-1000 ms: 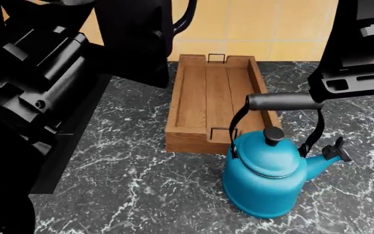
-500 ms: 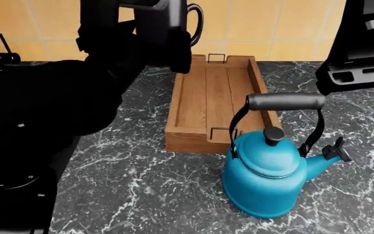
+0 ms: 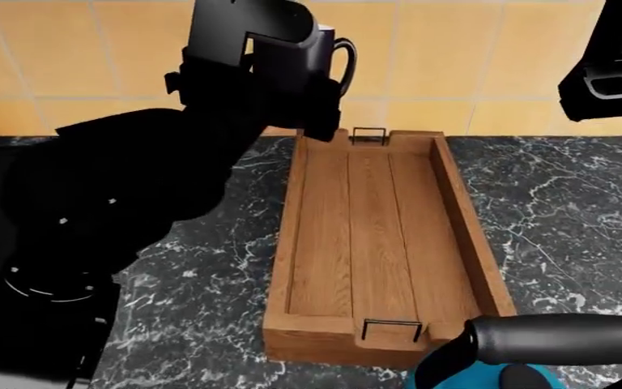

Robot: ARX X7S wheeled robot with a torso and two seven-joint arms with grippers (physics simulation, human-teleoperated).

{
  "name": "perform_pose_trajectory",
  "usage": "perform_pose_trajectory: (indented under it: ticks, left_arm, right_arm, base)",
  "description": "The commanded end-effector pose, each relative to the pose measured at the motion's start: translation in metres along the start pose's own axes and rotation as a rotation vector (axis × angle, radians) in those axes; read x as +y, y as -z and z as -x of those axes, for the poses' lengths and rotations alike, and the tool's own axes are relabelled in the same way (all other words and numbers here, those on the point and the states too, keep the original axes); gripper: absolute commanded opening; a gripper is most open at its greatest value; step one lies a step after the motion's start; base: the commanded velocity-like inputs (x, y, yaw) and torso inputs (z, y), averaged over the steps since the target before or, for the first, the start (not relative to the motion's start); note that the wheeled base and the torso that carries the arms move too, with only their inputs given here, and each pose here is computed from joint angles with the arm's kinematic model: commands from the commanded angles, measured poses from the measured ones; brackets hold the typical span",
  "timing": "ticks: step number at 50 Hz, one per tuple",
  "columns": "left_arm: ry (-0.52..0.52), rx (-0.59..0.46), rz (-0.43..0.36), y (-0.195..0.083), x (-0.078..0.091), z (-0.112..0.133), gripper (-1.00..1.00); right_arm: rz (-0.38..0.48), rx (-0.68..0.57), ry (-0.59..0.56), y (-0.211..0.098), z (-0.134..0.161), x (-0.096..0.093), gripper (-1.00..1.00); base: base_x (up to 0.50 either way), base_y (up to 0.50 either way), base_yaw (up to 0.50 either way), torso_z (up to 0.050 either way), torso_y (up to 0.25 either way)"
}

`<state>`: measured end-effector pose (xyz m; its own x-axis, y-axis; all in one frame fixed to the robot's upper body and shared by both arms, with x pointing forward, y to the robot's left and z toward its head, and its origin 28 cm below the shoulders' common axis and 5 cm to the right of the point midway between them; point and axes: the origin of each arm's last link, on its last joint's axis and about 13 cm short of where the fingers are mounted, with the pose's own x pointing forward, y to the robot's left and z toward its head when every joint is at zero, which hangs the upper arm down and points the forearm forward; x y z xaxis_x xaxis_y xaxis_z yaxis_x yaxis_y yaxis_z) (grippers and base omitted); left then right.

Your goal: Pick the kettle from the counter and place it on the tray. Then pick the mug from the cabinet and place it on the tray. Then close the cabinet doors.

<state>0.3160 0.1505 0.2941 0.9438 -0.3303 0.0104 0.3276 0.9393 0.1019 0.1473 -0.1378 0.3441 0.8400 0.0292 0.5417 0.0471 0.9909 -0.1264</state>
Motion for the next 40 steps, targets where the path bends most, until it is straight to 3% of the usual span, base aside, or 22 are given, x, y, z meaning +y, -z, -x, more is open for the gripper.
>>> perform_pose_trajectory:
  ticks: [1, 17, 40]
  left_arm:
    - [0.040, 0.009, -0.020, 0.003, -0.009, 0.001, -1.00]
    - [0.119, 0.057, -0.044, 0.027, -0.033, -0.014, -1.00]
    - [0.136, 0.144, -0.024, 0.053, -0.054, -0.057, -1.00]
  right_arm:
    - [0.006, -0.022, 0.015, -0.003, 0.000, -0.003, 1.00]
    - [0.006, -0.020, 0.016, 0.001, 0.003, -0.003, 1.00]
    - [0.002, 0.010, 0.021, 0.014, 0.003, -0.004, 1.00]
  base:
    - [0.00, 0.00, 0.00, 0.000, 0.000]
    - [0.00, 0.00, 0.00, 0.000, 0.000]
    - [0.00, 0.00, 0.00, 0.000, 0.000]
